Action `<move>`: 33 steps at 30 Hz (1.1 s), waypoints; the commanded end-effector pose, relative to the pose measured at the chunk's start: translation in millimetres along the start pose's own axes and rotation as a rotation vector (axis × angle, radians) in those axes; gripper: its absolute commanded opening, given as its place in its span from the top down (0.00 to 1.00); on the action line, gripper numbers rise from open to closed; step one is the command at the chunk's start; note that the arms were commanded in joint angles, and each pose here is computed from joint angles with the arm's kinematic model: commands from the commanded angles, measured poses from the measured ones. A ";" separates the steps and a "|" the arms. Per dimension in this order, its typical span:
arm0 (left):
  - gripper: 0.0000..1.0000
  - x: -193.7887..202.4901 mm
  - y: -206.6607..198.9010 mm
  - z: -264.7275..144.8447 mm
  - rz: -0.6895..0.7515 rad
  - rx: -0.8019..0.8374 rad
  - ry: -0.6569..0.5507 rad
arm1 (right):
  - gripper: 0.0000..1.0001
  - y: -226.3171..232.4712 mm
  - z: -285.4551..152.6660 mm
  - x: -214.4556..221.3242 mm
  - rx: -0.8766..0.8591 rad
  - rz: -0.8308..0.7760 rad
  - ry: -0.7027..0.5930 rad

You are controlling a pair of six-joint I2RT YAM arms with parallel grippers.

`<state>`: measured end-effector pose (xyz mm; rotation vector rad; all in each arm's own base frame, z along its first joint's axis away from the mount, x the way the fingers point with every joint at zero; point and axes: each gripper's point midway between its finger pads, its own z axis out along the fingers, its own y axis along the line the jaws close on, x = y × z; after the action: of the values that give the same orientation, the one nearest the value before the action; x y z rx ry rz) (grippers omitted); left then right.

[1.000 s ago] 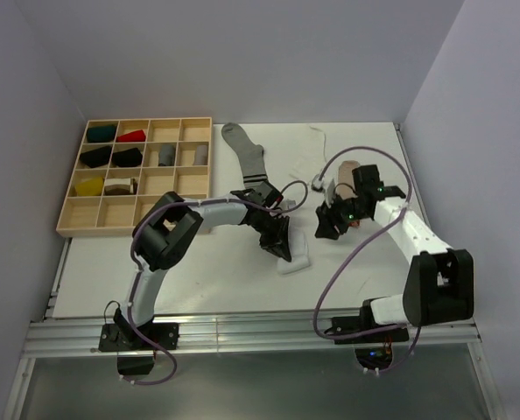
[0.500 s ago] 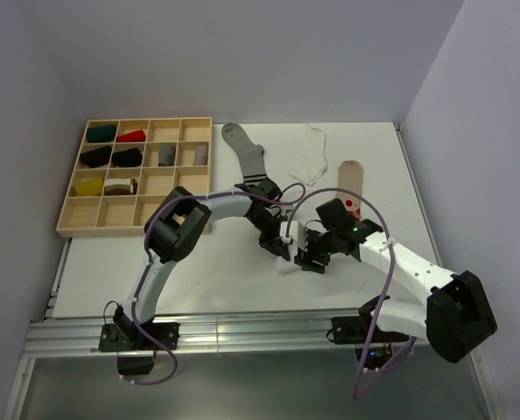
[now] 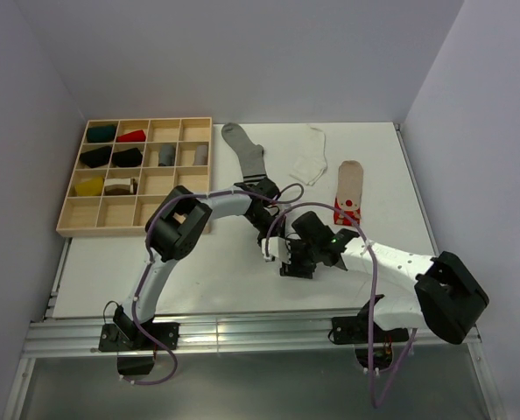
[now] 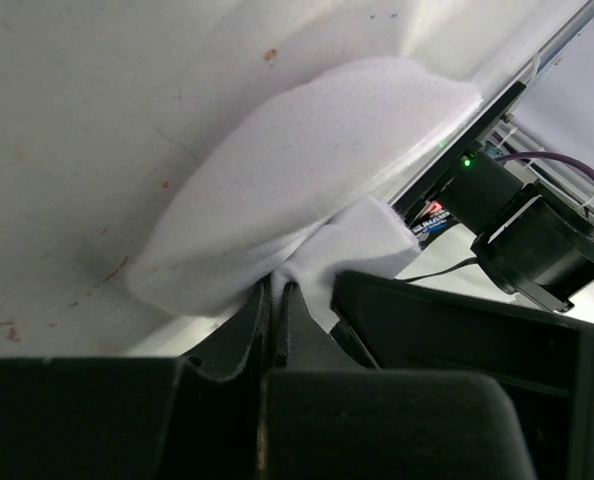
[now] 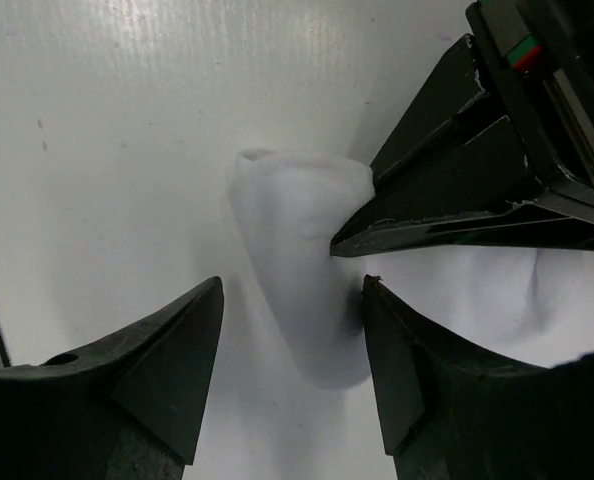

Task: Roll the socks
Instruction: Roll the sock at the center of the board.

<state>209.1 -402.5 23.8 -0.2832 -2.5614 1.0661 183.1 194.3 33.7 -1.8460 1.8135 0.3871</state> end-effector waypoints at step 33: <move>0.87 -18.5 2.9 -58.0 -0.081 0.101 -0.685 | 0.78 -36.2 9.3 40.7 -0.563 0.638 0.032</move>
<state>236.3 -371.3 35.6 0.2489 -2.9292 1.3758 220.5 193.3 26.8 -1.4641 2.3145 1.3143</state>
